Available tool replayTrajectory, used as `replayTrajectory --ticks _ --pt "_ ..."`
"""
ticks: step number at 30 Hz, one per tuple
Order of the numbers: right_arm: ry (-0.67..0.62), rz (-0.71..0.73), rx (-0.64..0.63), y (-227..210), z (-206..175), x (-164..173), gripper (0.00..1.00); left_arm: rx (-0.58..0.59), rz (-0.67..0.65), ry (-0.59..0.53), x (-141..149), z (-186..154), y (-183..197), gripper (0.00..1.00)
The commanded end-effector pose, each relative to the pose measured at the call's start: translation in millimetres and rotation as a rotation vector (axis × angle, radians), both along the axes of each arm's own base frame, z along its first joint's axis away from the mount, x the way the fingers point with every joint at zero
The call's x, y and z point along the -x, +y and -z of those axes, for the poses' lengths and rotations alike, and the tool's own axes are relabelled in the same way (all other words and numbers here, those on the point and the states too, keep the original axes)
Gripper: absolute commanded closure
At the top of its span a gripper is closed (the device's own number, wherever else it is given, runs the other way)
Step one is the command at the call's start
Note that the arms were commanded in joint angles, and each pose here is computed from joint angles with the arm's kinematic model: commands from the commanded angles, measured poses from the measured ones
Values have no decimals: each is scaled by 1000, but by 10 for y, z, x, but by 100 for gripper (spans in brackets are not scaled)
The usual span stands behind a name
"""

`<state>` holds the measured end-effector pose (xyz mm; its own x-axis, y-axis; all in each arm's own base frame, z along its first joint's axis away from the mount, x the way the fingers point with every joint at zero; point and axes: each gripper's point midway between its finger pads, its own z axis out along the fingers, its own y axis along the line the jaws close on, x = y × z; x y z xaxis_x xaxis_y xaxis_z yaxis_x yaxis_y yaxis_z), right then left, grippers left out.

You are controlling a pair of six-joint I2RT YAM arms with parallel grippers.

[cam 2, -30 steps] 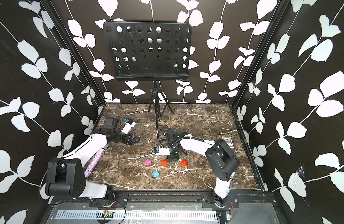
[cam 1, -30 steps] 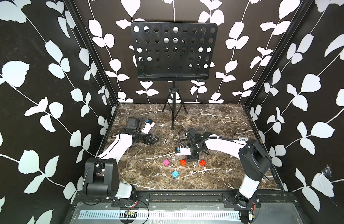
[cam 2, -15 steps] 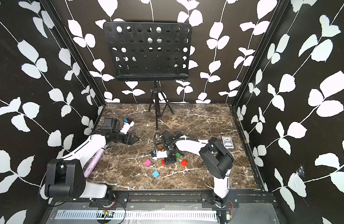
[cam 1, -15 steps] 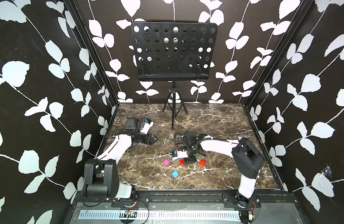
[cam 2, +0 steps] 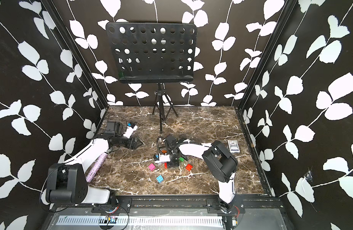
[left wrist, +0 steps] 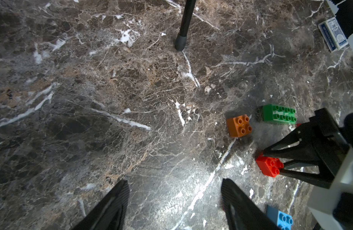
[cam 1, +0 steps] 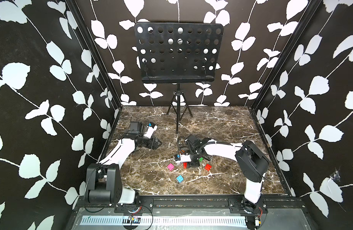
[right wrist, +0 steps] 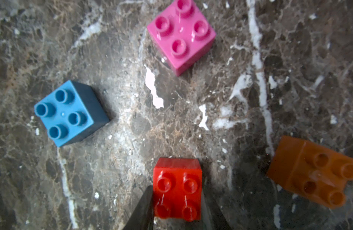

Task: Assemble the letter y with lego
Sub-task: Pick up the lego brick from the center of the board, then assemble the lego brick with the lego brick.

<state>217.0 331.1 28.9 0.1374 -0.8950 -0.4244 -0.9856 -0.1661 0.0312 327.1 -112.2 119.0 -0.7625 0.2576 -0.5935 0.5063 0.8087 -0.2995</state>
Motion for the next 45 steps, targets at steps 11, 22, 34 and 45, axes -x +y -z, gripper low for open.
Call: replayTrajectory --ticks 11,22,34,45 --pt "-101 326 -115 22 -562 -521 76 -12 -75 -40 -35 -77 181 23" --pt "-103 437 -9 33 -513 -841 77 -14 -78 -56 -31 -110 200 22" --pt "-49 424 17 137 -369 -816 91 -13 -76 -62 -29 -125 204 23" --pt "-17 406 56 127 -206 -741 94 -14 -76 -62 -27 -120 209 23"
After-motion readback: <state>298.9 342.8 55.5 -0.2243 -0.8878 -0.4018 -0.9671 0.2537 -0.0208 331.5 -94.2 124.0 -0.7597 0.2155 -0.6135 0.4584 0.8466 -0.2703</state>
